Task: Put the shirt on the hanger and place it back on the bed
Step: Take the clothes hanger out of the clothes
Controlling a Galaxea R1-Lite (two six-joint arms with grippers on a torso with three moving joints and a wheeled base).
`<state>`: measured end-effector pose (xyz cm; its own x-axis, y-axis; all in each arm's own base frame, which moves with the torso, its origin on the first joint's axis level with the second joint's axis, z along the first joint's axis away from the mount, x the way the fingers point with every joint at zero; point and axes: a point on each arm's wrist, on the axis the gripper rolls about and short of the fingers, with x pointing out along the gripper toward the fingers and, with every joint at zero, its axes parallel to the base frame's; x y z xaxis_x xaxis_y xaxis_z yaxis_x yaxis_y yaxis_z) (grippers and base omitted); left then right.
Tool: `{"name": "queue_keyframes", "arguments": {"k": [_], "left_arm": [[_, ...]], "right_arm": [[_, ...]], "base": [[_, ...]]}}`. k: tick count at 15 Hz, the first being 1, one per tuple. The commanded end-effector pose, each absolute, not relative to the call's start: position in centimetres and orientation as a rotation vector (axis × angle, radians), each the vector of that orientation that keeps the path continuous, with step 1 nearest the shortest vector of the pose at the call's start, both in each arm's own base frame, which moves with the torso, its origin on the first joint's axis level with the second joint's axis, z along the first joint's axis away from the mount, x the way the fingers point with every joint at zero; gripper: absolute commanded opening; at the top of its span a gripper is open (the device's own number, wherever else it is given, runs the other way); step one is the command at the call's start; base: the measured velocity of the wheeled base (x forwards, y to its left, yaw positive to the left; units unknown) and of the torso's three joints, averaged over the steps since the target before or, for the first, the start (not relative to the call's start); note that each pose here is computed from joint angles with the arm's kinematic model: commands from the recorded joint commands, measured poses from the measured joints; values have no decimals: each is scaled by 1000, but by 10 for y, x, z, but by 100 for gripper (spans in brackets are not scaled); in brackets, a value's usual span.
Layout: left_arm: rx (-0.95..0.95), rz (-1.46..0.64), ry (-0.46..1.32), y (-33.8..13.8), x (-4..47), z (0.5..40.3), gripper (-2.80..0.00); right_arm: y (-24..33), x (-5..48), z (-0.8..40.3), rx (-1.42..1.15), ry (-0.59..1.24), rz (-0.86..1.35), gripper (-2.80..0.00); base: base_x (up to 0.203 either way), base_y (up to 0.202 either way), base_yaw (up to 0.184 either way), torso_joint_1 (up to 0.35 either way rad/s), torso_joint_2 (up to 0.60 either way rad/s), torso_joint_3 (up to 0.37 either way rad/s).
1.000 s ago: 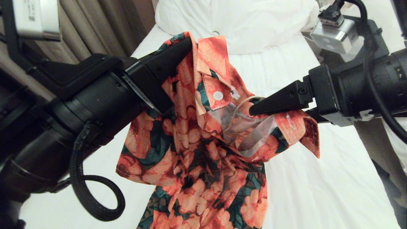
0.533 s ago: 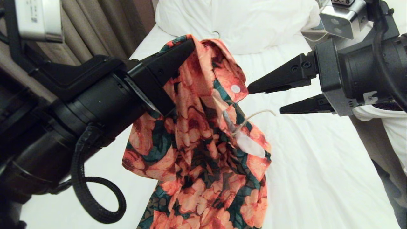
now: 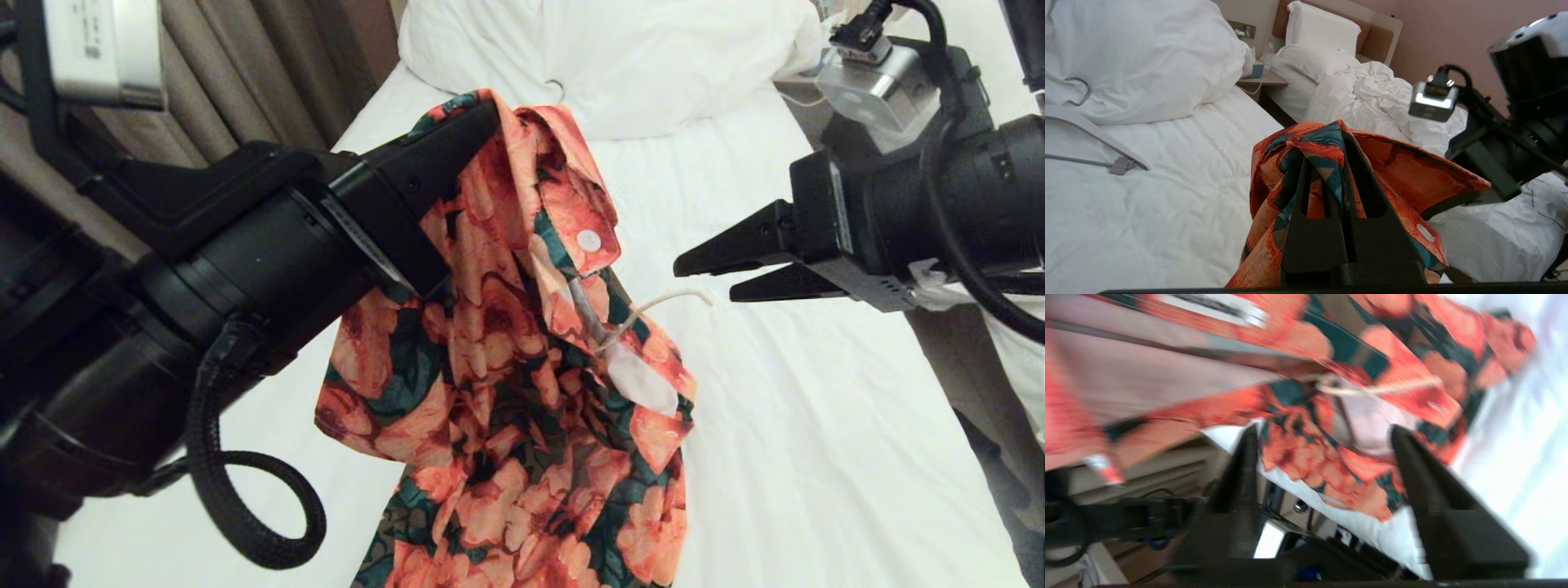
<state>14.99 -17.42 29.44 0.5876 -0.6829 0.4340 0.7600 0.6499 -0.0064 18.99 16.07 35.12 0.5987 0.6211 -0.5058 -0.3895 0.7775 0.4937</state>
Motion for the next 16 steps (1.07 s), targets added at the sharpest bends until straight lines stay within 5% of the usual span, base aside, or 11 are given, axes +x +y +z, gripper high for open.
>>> {"name": "queue_keyframes", "arguments": {"k": [1,6,7,16], "left_arm": [[-204,-847,-425,-174,150,296,-280],[-203,-843,-428,-173,150,296,-280],[-204,-843,-429,-173,150,296,-280],[-207,-842,-441,-171,147,299,-280]], "right_arm": [[164,193,345,349,749,581,-280],[175,195,323,341,831,535,-280],[182,190,319,311,839,534,0],[222,194,299,106,710,441,0]], "base": [[0,0,0,0,0,0],[0,0,0,0,0,0],[0,0,0,0,0,0],[0,0,0,0,0,0]]}}
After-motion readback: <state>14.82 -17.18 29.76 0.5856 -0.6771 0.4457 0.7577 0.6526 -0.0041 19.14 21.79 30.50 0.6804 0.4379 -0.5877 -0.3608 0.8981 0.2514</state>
